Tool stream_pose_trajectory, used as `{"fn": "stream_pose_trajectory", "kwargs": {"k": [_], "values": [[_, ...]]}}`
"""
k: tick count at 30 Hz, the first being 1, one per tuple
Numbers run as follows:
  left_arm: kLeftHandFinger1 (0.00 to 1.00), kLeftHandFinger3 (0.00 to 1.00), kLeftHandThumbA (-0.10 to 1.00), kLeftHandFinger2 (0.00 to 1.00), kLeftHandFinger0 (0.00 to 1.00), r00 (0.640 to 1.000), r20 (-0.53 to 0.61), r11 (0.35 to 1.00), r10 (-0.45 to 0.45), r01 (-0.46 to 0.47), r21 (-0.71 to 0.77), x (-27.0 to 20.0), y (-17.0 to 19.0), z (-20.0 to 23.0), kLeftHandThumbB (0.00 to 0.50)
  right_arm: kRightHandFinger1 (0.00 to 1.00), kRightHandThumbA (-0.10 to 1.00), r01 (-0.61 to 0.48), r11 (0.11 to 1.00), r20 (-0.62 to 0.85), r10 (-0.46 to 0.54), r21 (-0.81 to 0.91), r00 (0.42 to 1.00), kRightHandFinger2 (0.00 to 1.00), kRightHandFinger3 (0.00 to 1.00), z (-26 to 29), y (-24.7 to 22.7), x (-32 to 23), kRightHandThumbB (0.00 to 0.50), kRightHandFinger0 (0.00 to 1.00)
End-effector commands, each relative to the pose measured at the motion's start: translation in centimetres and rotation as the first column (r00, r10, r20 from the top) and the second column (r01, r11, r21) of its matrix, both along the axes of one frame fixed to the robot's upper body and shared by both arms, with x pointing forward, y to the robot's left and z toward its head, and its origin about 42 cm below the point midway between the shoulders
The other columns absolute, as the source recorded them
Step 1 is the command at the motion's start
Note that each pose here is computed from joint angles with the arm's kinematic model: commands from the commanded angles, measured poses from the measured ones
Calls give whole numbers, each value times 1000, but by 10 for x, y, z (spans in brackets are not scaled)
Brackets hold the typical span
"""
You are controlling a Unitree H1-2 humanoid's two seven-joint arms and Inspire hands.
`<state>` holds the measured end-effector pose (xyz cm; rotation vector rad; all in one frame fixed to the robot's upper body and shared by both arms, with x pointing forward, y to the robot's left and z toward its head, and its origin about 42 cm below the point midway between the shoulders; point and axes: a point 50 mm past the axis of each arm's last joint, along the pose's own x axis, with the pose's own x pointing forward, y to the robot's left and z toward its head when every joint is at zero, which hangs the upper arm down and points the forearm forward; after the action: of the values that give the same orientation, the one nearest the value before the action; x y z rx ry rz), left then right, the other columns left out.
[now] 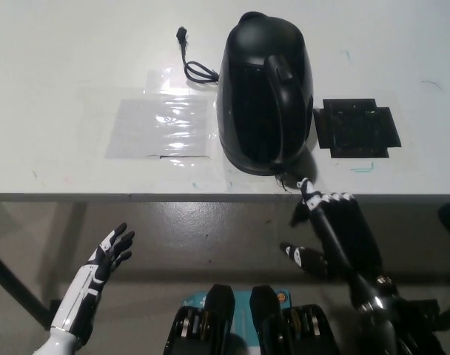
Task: A kettle is kept at the center of the table close to the robot and the robot uses its right index finger to press downwards on the transparent start boiling button
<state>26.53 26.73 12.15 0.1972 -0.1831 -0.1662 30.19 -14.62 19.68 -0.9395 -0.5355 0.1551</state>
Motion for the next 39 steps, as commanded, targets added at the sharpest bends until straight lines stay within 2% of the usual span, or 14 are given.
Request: {"fn": "stream_pose_trajectory", "kwargs": {"k": [1,6,9,13,14,16,19,22,23,26,27,30,33,39], "values": [[1000,1000,1000,1000,1000,999,47,1000,-22,21,19,4,1,12,341,1000,1000,-101,987,18,99,125,995,1000,1000,11,-8,-17,244,1000],[1000,1000,1000,1000,1000,999,47,1000,-21,21,12,-1,0,11,317,1000,1000,-92,969,-111,120,229,987,1000,1000,-28,-29,-41,258,978],[1000,1000,1000,1000,1000,999,48,1000,-13,12,10,-2,1,10,309,1000,1000,-83,942,-132,132,325,982,1000,1000,-44,-41,-52,252,978],[1000,1000,1000,1000,1000,999,44,1000,-7,7,6,3,4,13,315,1000,1000,-41,899,-106,97,435,990,1000,1000,-56,-56,-56,263,945],[1000,1000,1000,1000,1000,999,48,1000,-10,10,4,2,4,12,306,1000,1000,-20,883,-92,72,469,993,1000,1000,-64,-65,-58,248,920],[1000,1000,1000,1000,1000,999,47,1000,-17,17,-3,0,5,11,298,1000,1000,8,861,-98,49,509,994,1000,1000,-72,-73,-61,252,905],[1000,1000,1000,1000,1000,999,45,1000,-16,16,-3,-2,3,9,283,1000,1000,29,826,-84,23,563,996,1000,1000,-80,-89,-65,226,911],[1000,1000,1000,1000,1000,999,36,1000,-11,11,-1,-6,4,5,302,898,1000,93,814,-84,-55,573,995,1000,1000,-85,-102,-65,232,854],[1000,1000,1000,1000,1000,999,33,1000,-12,12,-3,-7,3,4,295,867,1000,111,819,-84,-77,563,994,1000,1000,-87,-105,-64,245,817],[1000,1000,1000,1000,1000,1000,27,1000,-12,12,-10,-8,2,3,292,812,1000,142,812,-102,-102,566,990,1000,1000,-93,-109,-61,235,722],[1000,1000,1000,1000,1000,1000,23,1000,-10,10,-12,-8,2,2,291,808,1000,147,807,-115,-99,571,988,1000,1000,-96,-109,-61,226,739],[1000,1000,1000,1000,1000,1000,20,1000,-9,9,-6,-8,3,2,286,752,1000,154,806,-123,-102,571,987,1000,1000,-99,-110,-56,216,691],[1000,1000,1000,1000,1000,1000,8,1000,-6,6,-14,-10,2,-1,294,706,1000,164,797,-137,-103,581,985,1000,1000,-103,-108,-54,252,654],[1000,1000,1000,1000,1000,1000,4,1000,-10,10,-4,-10,2,-3,277,686,1000,166,800,-146,-99,577,984,1000,1000,-108,-107,-53,243,648]]}}
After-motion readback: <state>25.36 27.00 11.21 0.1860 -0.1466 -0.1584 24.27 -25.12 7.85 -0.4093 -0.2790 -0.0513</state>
